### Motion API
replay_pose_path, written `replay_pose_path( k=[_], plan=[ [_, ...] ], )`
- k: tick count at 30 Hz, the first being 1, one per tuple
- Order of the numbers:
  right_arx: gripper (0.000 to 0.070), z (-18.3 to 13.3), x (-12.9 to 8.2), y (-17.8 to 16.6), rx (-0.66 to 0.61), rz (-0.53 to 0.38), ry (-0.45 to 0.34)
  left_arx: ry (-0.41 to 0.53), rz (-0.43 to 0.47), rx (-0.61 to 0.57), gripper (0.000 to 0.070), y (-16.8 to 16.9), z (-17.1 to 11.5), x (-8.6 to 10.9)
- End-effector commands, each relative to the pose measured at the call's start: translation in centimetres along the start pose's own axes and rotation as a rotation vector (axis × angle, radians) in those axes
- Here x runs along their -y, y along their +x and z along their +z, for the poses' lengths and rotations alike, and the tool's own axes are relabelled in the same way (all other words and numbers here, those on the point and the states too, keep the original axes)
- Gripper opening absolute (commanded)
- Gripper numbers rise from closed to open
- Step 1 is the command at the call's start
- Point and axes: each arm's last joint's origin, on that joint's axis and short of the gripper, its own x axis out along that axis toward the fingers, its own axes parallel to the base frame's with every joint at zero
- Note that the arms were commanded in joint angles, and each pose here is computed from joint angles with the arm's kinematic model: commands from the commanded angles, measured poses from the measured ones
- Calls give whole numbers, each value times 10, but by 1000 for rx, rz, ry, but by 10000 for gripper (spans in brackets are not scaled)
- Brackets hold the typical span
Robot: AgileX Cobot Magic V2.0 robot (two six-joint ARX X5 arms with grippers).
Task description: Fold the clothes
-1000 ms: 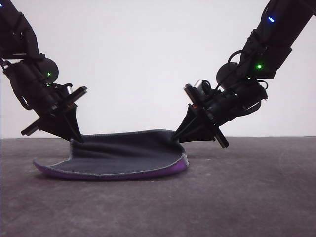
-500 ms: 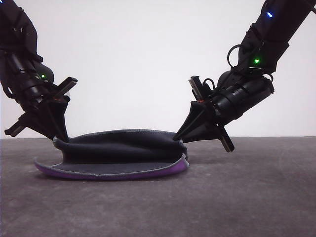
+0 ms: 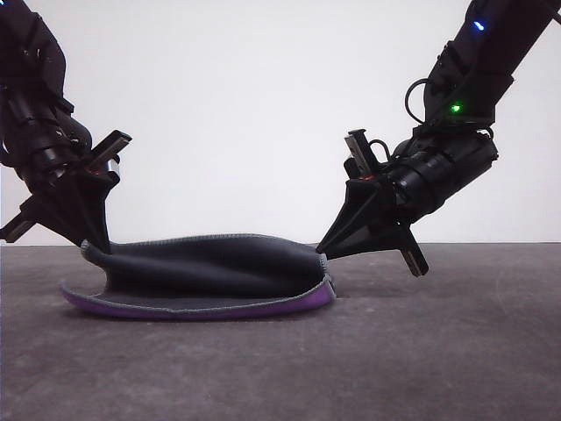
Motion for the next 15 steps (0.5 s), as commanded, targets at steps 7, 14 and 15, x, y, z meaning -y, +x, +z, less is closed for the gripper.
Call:
replay_pose_path(
  k=[7, 14, 15],
  plan=[
    [36, 3, 0, 2, -12, 7, -29, 3, -10, -20, 0, 3, 3, -2],
    [36, 1, 0, 2, -21, 8, -26, -10, -19, -39, 0, 3, 1, -1],
    [36, 1, 0, 2, -21, 8, -26, -13, -27, -42, 2, 3, 1, -1]
  ],
)
